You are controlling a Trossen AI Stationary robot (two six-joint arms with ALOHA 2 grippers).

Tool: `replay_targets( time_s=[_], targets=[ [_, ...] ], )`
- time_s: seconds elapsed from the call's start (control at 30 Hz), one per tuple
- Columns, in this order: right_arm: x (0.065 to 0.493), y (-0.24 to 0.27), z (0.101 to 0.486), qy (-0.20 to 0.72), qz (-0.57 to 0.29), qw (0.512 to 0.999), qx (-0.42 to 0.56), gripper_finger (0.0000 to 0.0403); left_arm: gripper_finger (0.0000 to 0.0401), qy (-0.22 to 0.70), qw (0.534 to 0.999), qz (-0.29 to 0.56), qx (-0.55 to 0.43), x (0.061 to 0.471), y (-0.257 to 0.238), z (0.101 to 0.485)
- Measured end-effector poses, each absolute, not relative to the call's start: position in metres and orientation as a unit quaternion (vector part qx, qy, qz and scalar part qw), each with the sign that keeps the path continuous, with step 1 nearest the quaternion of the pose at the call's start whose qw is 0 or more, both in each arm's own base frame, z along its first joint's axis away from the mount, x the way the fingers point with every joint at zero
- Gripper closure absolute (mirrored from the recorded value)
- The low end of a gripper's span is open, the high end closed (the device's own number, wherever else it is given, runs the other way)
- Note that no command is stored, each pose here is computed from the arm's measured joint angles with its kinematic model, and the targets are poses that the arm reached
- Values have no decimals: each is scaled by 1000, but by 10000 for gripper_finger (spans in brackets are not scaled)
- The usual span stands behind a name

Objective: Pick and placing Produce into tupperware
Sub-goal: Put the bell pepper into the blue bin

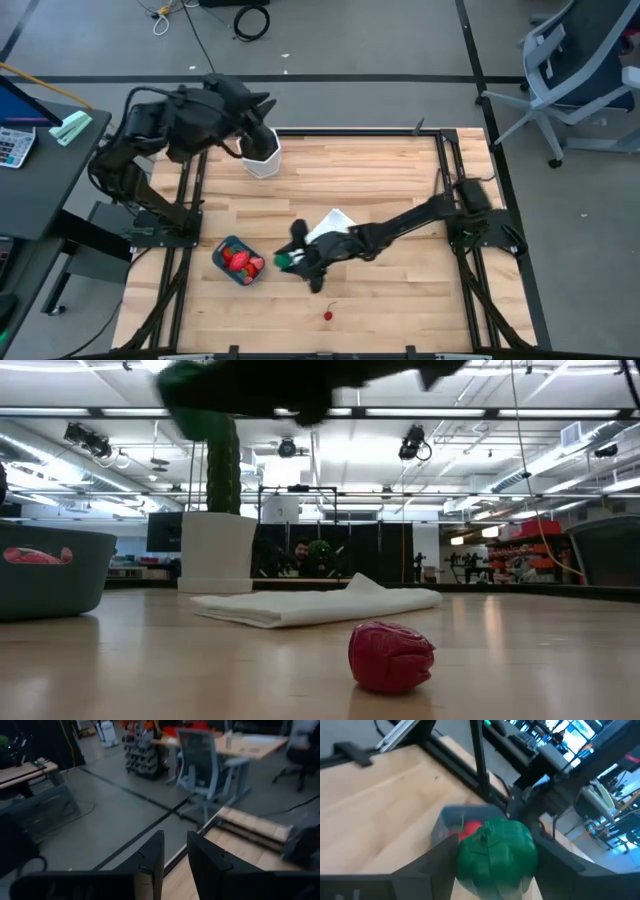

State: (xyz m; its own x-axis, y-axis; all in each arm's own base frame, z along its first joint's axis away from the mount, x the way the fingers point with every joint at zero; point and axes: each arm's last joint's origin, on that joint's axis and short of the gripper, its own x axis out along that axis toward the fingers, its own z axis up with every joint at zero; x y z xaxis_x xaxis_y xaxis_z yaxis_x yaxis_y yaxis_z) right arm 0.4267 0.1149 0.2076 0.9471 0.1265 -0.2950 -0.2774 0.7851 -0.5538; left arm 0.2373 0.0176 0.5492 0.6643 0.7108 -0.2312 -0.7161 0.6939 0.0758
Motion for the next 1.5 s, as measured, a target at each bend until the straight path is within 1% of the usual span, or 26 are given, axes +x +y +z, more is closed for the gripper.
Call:
replay_targets(
  time_s=[0.07,0.2,0.27,0.33,0.53,0.67,0.83,1.0,1.27,1.37,1.5],
  targets=[
    [447,119,208,112,103,940,-304,177,311,142,907,396,-3,241,20,542],
    [483,125,208,91,94,957,-259,177,317,197,893,403,19,242,24,529],
    [495,127,205,102,95,960,-245,177,320,236,883,405,37,239,26,521],
    [507,130,200,109,102,961,-231,177,321,264,872,411,35,235,28,515],
    [535,139,188,103,116,968,-197,177,313,283,859,426,20,230,32,511],
    [547,140,178,124,113,968,-185,177,310,286,858,426,21,230,32,510],
    [553,135,168,153,91,973,-148,176,314,292,856,426,23,229,32,509],
    [554,128,155,191,85,969,-131,176,321,290,856,428,19,229,32,509],
    [552,123,148,226,82,964,-114,175,313,289,856,428,17,229,32,509],
    [551,124,147,231,97,962,-111,166,310,282,856,432,4,229,32,509],
    [551,127,147,230,101,962,-112,140,313,277,856,436,-6,229,32,509]
  ],
)
